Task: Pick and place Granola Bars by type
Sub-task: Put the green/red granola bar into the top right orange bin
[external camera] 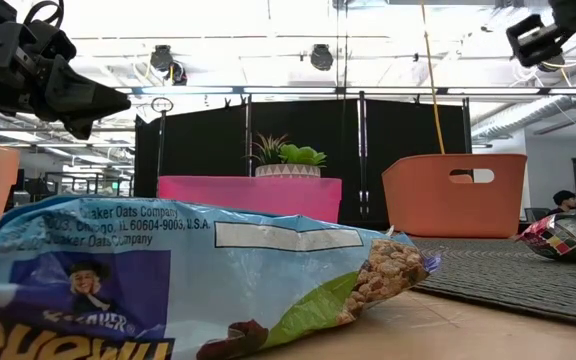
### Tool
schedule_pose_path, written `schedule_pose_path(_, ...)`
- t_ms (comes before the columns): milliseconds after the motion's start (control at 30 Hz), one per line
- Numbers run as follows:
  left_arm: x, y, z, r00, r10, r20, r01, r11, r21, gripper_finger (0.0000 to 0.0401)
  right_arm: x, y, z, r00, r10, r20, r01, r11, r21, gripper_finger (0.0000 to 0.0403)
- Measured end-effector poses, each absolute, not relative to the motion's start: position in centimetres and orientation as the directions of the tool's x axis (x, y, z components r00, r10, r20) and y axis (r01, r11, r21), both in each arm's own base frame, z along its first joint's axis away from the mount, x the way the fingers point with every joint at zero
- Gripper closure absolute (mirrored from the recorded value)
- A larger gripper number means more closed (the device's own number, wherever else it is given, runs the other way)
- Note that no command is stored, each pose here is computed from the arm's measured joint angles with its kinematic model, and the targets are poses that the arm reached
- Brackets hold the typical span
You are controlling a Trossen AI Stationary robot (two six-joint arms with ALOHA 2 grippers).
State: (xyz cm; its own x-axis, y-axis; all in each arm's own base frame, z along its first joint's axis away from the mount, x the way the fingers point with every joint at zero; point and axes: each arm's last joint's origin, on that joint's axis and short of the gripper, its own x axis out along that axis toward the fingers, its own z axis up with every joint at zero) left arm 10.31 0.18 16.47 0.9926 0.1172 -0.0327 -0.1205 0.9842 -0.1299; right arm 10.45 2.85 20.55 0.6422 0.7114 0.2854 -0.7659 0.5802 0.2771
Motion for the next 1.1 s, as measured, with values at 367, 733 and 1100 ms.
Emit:
schedule_pose_path(367,10.3,0.2,16.5,0.993,0.117,-0.033,-0.120,0.984,-0.130,0.0329,10.5,1.9,16.9,0.911,0.410,-0.028,-0.357,0.822,0.444,0.0261)
schedule_pose_path(733,10.3,0.2,16.5,0.993,0.117,-0.032,-0.120,0.984,-0.130,0.0329,10.9,1.4,15.4,0.961,0.210,-0.178,-0.095,0.861,0.500,0.0261)
schedule_pose_path(1100,10.3,0.2,16.5,0.993,0.117,-0.033,-0.120,0.984,-0.130,0.0329,11.0,2.4,17.6,0.930,0.366,0.036,-0.334,0.802,0.494,0.0275)
